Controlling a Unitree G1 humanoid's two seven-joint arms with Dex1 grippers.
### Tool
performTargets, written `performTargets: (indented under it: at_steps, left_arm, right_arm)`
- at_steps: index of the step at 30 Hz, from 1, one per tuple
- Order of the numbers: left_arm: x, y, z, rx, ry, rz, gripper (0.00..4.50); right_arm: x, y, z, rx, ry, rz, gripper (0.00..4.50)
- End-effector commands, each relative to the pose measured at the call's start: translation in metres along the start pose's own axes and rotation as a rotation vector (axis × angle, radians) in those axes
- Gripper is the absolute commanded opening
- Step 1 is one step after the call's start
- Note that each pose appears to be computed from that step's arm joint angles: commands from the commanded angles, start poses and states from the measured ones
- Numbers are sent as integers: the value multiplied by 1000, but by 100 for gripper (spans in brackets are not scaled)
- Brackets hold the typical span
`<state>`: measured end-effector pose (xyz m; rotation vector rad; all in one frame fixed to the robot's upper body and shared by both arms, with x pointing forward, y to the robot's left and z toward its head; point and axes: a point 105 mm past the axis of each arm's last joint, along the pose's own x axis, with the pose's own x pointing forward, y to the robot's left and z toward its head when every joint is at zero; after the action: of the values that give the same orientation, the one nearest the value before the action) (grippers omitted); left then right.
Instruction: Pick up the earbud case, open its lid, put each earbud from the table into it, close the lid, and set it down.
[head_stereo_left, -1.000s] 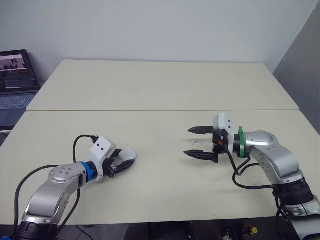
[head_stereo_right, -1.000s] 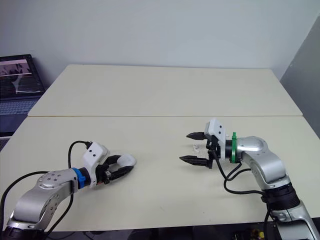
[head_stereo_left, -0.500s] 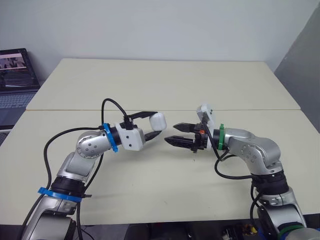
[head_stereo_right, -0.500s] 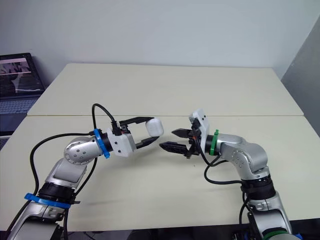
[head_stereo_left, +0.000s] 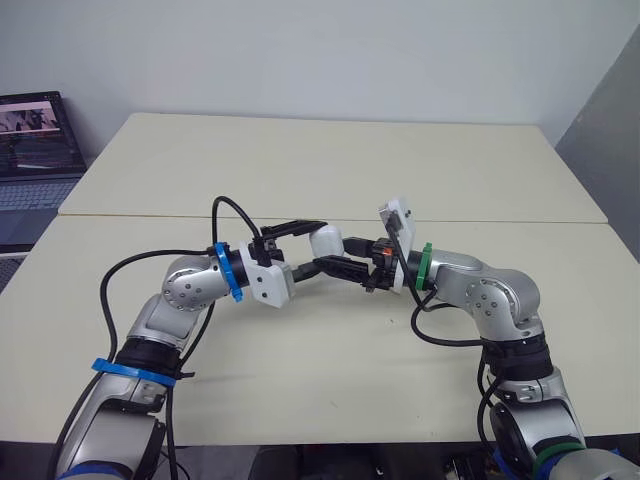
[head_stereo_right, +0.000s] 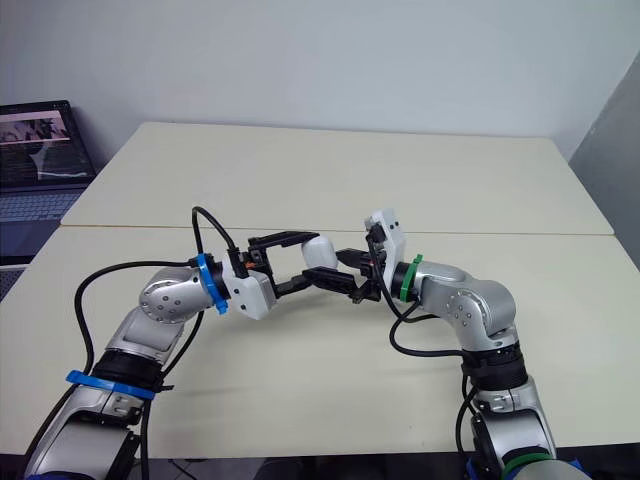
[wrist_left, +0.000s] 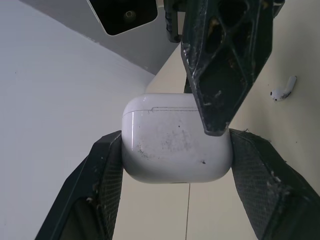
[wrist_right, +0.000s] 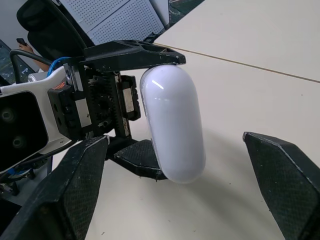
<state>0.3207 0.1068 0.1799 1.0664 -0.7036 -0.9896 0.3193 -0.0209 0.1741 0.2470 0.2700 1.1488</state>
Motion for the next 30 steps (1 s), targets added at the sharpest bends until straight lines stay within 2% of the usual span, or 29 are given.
performTargets:
  at_steps: [1, 2, 10, 11, 15, 20, 22, 25, 28, 30]
  left_arm:
    - [5, 10, 11, 34, -56, 28, 278]
    - [5, 10, 12, 34, -59, 28, 278]
    - [8, 9, 15, 38, -75, 25, 278]
    - [8, 8, 15, 38, -78, 23, 278]
    - [9, 5, 18, 27, -93, 14, 278]
    - [6, 2, 19, -11, -106, -2, 443]
    - [4, 3, 20, -24, -111, -9, 450]
    - [0, 7, 23, -140, -92, -51, 450]
    - [-6, 16, 22, -281, -33, -137, 450]
    - [-9, 22, 17, -381, 29, -200, 450]
  right_arm:
    - [-2, 0, 9, -30, -28, 5, 414]
    - [-1, 0, 8, -31, -27, 6, 394]
    - [0, 2, 5, -60, -4, 24, 102]
    - [0, 2, 6, -60, -6, 25, 77]
    - [0, 1, 8, -51, -20, 27, 78]
    - [-3, -2, 7, -44, -18, 14, 78]
    - [-4, -6, 6, -43, -19, -3, 78]
    - [-11, -23, 6, -86, -17, -99, 78]
    - [-18, -46, 3, -288, 46, -234, 78]
    - [-18, -49, 2, -432, 88, -253, 78]
